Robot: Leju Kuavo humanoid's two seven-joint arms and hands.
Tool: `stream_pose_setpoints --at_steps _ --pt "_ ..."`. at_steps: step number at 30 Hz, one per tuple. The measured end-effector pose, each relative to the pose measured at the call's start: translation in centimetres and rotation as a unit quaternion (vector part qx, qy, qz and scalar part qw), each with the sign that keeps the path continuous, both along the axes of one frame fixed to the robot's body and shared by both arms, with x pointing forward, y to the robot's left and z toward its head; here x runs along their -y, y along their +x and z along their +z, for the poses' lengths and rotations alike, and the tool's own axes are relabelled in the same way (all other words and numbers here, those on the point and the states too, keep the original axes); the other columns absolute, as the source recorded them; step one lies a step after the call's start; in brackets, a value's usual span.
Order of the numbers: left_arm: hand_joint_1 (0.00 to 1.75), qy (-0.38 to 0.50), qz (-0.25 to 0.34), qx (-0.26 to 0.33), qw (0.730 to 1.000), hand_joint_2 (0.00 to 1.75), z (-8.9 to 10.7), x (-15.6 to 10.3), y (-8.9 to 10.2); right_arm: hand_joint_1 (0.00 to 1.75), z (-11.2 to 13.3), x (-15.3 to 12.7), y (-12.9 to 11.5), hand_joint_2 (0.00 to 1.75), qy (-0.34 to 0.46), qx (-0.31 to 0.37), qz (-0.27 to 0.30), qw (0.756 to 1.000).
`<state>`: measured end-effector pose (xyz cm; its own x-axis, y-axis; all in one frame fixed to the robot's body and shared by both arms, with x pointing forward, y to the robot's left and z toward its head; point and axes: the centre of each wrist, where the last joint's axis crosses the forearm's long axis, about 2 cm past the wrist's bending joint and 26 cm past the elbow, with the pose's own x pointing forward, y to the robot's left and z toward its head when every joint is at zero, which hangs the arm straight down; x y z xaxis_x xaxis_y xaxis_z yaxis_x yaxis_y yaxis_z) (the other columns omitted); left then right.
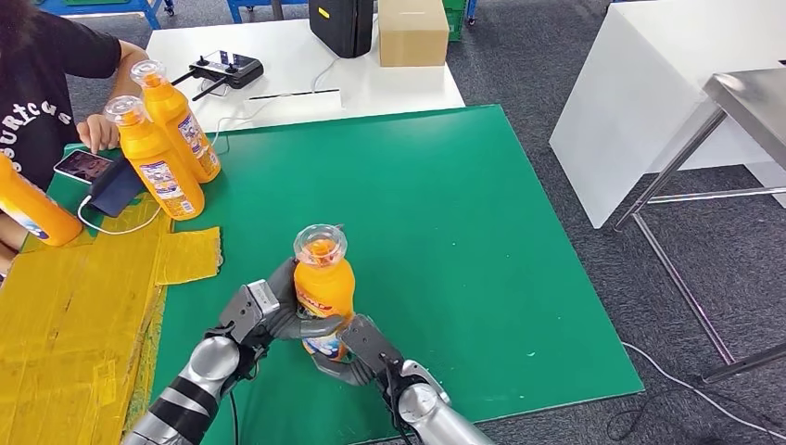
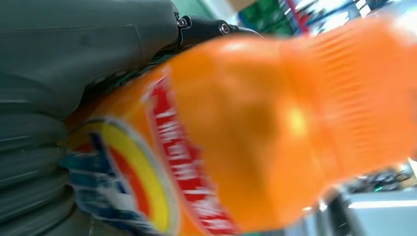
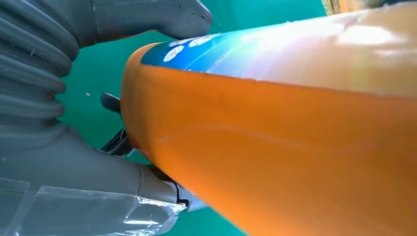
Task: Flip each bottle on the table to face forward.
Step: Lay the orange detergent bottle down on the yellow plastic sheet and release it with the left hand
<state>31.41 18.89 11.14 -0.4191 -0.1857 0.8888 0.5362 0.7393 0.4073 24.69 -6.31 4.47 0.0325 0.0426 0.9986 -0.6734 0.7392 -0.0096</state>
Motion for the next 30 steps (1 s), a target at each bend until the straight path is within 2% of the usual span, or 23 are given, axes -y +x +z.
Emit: stream_pose_setpoints --at_steps 7,9,10,11,13,14,15,20,30 --pt "0.0 0.019 -0.022 -0.025 0.999 0.0 -1.4 -1.5 -0.4 1.75 0.8 -0.1 0.2 1.75 -0.01 0.047 -0.014 0.999" --pt "0.0 0.022 -0.025 -0.03 0.999 0.87 -1.6 -1.8 -0.5 1.75 1.3 -0.1 0.5 1.75 -0.012 0.062 -0.017 0.998" --pt "0.07 0.019 -0.028 -0.033 0.999 1.31 -1.7 -1.8 -0.6 1.75 1.5 -0.1 0.6 1.75 -0.012 0.067 -0.018 0.997" --pt "0.45 0.014 -0.031 -0.037 0.999 1.75 -1.8 -1.9 -0.7 1.75 1.6 -0.2 0.6 1.75 -0.012 0.072 -0.018 0.997" --pt "1.33 -0.004 -0.036 -0.048 0.998 1.75 -2.0 -2.0 -0.8 1.75 1.8 -0.2 0.7 1.75 -0.012 0.078 -0.018 0.997" --pt "1.69 -0.015 -0.036 -0.055 0.998 1.75 -2.1 -2.1 -0.9 1.75 1.9 -0.2 0.7 1.75 -0.013 0.08 -0.017 0.997" --pt "1.75 -0.027 -0.033 -0.062 0.997 1.75 -2.1 -2.2 -1.0 1.75 1.9 -0.1 0.7 1.75 -0.013 0.081 -0.017 0.997" --pt "1.75 -0.095 -0.013 -0.089 0.991 1.75 -2.1 -2.4 -1.4 1.75 1.9 -0.1 0.7 1.75 -0.013 0.083 -0.02 0.996" --pt "1.75 -0.163 0.021 -0.101 0.981 1.75 -1.8 -2.2 -2.1 1.75 2.2 -0.2 0.8 1.75 -0.011 0.088 -0.02 0.996"
